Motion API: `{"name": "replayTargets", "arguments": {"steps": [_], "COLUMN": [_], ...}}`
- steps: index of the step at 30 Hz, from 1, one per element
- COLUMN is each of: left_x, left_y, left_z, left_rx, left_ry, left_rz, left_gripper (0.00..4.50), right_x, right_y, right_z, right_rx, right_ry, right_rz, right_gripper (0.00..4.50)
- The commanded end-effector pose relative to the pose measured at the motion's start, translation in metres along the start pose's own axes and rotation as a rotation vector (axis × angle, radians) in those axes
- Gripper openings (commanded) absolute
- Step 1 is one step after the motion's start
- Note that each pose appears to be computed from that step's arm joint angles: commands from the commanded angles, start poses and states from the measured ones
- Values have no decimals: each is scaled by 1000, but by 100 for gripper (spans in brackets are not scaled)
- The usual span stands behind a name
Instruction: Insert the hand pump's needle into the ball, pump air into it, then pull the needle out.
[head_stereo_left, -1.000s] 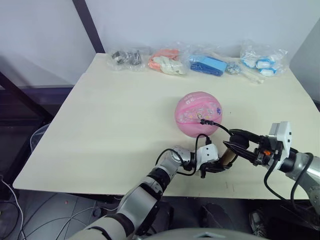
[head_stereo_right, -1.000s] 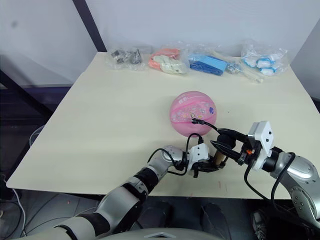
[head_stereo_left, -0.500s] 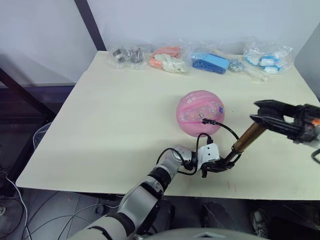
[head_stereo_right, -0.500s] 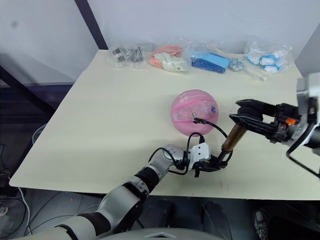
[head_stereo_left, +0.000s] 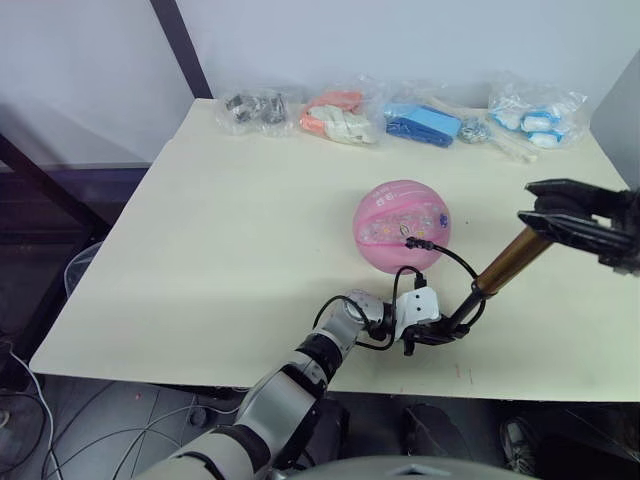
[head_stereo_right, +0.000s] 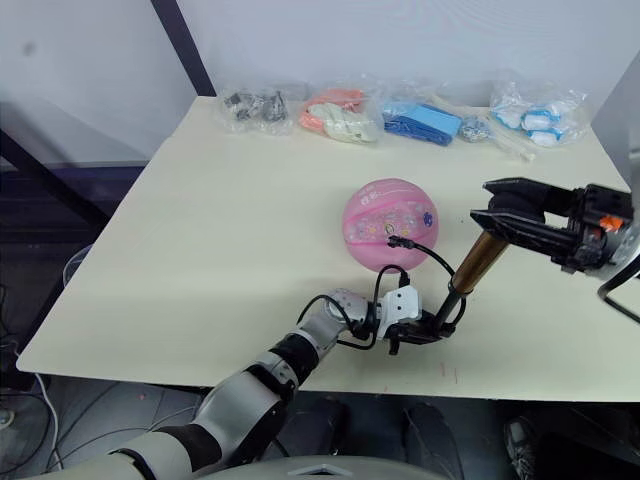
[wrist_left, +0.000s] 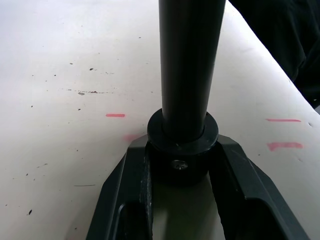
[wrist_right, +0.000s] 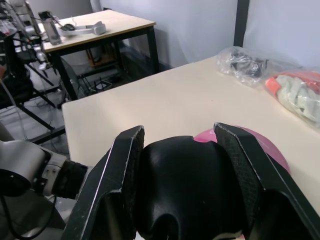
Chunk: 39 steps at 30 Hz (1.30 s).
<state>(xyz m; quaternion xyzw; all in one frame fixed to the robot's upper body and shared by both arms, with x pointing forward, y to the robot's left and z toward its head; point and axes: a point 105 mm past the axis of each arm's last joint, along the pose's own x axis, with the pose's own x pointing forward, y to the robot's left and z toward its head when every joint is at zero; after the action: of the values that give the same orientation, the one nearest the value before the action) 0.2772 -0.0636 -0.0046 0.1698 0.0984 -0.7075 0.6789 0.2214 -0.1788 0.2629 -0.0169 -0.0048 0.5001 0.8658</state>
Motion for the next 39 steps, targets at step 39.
{"name": "replayTargets", "arguments": {"steps": [39], "left_x": [-8], "left_y": [-21], "left_z": [-48], "left_rx": [-181], "left_ry": [128], "left_rz": [-42], "left_gripper": [110], "right_x": [-18], "right_y": [1], "right_z": [20], "right_rx": [-78], "right_ry": [-57], "right_rz": [-14], "right_gripper": [174]}}
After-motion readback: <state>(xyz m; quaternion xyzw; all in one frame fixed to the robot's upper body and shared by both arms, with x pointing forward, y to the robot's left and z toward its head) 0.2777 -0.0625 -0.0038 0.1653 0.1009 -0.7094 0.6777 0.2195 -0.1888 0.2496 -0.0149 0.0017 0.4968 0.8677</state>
